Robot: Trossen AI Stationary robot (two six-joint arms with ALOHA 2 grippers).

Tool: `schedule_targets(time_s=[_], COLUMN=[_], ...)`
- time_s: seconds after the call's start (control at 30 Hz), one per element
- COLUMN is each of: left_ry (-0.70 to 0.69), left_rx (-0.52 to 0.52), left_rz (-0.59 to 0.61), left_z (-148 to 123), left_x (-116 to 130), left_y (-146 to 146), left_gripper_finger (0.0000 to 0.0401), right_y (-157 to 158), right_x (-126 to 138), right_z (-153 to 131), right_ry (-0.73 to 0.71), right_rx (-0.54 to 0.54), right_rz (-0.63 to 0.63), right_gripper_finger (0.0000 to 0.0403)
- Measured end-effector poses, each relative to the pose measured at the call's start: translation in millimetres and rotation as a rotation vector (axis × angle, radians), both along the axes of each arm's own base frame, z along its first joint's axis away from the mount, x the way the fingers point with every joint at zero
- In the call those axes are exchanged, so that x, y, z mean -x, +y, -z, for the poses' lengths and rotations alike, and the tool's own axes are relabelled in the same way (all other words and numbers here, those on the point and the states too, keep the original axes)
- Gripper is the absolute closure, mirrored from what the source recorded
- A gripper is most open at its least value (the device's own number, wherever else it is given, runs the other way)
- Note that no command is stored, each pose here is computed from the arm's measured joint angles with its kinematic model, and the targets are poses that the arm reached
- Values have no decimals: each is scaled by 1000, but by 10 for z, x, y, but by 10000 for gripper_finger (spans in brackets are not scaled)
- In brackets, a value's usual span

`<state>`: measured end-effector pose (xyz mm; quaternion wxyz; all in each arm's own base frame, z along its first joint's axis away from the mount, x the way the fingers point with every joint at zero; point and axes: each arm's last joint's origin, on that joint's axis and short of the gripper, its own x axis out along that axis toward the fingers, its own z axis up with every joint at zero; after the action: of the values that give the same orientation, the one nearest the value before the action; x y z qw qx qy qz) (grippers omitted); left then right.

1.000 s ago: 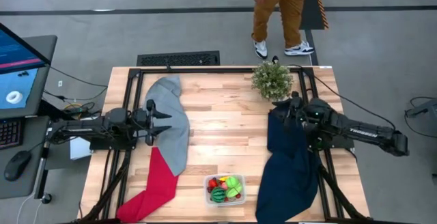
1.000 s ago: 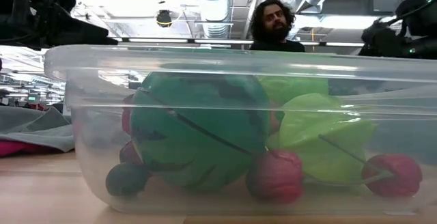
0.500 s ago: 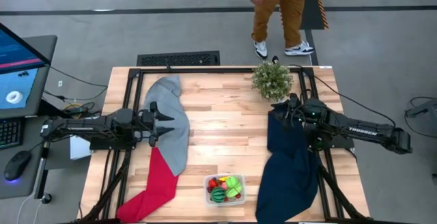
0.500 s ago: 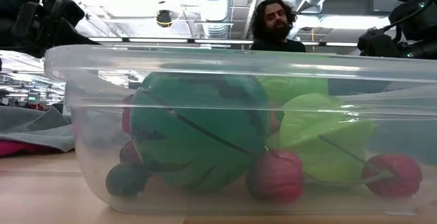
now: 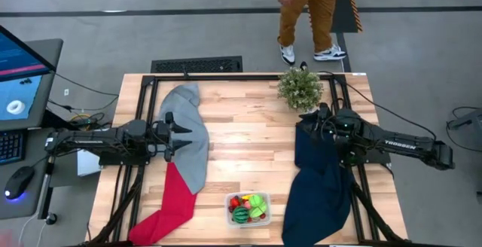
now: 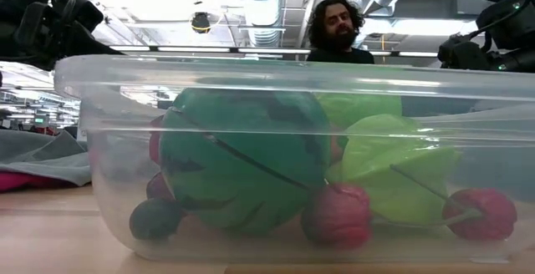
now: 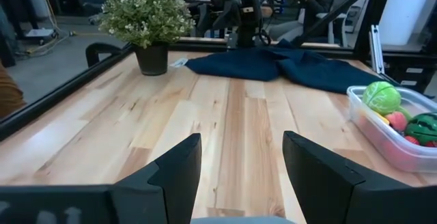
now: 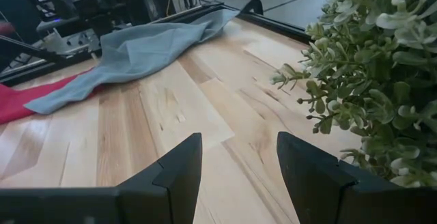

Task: Pick and placing Produce into tupperware
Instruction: Return to Home Position

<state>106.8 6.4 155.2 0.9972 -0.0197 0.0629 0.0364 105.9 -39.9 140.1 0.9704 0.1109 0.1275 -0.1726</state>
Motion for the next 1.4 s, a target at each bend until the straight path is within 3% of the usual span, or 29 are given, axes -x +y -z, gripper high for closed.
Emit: schedule_targets(time_s=[1.4], left_ry=[-1], left_rx=[3], left_rz=[-1], left_z=[0], left_x=[0], left_y=[0], left_gripper_finger=[205], right_y=[0], right_x=[0], right_z=[1], right_ry=[0], right_rx=[0], right_rz=[0], right_gripper_finger=[189])
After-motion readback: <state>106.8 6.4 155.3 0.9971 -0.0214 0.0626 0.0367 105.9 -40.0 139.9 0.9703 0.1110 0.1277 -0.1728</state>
